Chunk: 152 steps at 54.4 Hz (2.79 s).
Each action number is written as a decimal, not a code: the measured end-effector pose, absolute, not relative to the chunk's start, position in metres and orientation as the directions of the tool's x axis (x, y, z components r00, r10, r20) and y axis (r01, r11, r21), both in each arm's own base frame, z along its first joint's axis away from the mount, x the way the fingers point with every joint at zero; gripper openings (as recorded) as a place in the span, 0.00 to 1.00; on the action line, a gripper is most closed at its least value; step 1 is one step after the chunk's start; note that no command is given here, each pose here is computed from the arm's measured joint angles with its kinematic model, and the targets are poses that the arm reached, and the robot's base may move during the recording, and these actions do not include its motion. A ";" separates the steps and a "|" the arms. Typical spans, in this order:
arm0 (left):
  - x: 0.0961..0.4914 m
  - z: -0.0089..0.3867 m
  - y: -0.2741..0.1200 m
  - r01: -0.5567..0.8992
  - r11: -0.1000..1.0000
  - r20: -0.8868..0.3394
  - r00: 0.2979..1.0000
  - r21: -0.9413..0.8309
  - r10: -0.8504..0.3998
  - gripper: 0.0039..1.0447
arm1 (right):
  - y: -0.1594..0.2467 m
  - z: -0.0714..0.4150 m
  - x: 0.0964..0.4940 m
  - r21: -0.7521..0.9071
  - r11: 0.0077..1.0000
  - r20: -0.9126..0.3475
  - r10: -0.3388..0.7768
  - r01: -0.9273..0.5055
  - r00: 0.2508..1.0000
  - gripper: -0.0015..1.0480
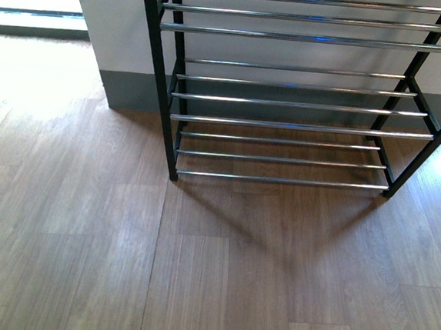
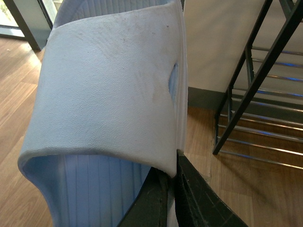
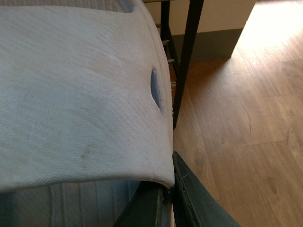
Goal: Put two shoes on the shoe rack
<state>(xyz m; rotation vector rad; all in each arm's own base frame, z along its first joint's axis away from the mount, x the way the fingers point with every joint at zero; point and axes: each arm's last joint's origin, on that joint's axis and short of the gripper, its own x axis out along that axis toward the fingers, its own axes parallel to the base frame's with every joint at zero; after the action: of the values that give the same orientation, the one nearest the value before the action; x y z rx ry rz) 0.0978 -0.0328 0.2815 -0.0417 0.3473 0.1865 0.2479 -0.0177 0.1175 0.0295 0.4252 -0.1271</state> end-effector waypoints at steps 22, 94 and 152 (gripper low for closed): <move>0.098 0.280 -0.033 -0.189 0.982 -0.345 0.922 -0.007 0.175 0.01 | -0.018 0.117 0.248 0.003 0.992 -0.414 -0.115 0.128 0.903 0.02; 0.098 0.281 -0.033 -0.189 0.982 -0.344 0.922 -0.007 0.175 0.01 | -0.018 0.118 0.248 0.002 0.992 -0.411 -0.117 0.129 0.904 0.02; 0.098 0.281 -0.033 -0.189 0.982 -0.344 0.923 -0.007 0.175 0.01 | 0.020 0.226 0.241 0.079 0.997 -0.147 0.026 -0.014 0.989 0.01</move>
<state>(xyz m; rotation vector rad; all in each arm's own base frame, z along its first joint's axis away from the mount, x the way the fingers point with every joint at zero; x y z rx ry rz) 0.0980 -0.0330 0.2805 -0.0406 0.3495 0.1865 0.2409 0.0203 0.2264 0.0781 0.1488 0.0200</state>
